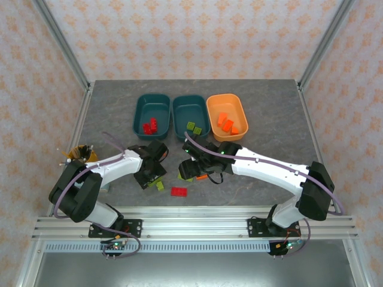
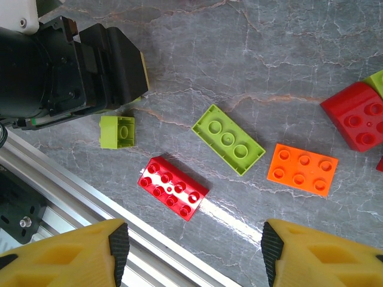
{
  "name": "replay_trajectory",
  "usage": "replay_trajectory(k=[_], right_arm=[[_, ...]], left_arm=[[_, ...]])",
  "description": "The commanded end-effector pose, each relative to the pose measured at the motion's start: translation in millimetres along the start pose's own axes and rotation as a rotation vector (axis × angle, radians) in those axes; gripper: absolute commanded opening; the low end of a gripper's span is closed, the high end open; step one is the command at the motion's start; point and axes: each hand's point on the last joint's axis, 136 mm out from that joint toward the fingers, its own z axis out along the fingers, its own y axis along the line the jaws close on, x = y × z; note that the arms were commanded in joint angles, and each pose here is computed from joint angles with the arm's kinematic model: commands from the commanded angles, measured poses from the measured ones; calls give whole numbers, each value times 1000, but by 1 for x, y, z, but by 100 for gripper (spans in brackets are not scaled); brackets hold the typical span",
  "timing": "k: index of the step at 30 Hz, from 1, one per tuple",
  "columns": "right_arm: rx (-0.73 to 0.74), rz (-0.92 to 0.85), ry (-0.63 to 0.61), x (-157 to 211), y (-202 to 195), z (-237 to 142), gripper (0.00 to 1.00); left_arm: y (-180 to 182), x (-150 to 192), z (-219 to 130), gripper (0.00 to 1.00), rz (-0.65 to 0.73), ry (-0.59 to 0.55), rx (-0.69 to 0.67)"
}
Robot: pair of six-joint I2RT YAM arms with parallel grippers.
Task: Sort the legos into containers by color
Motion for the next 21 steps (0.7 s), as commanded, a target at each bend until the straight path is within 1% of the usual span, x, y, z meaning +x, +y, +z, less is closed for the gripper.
replay_trajectory(k=[1, 6, 11, 16, 21], right_arm=[[-4, 10, -30, -9, 5, -3, 62], [9, 15, -39, -10, 2, -5, 62], [25, 34, -80, -17, -2, -16, 62], [28, 154, -205, -50, -17, -49, 62], [23, 300, -346, -90, -43, -86, 62]], left_arm=[[-5, -4, 6, 66, 17, -10, 3], [-6, -8, 1, 63, 25, -31, 12], [-10, -17, -23, 62, 53, -77, 20], [-26, -31, -67, 61, 101, -142, 67], [-66, -45, -108, 60, 173, -180, 139]])
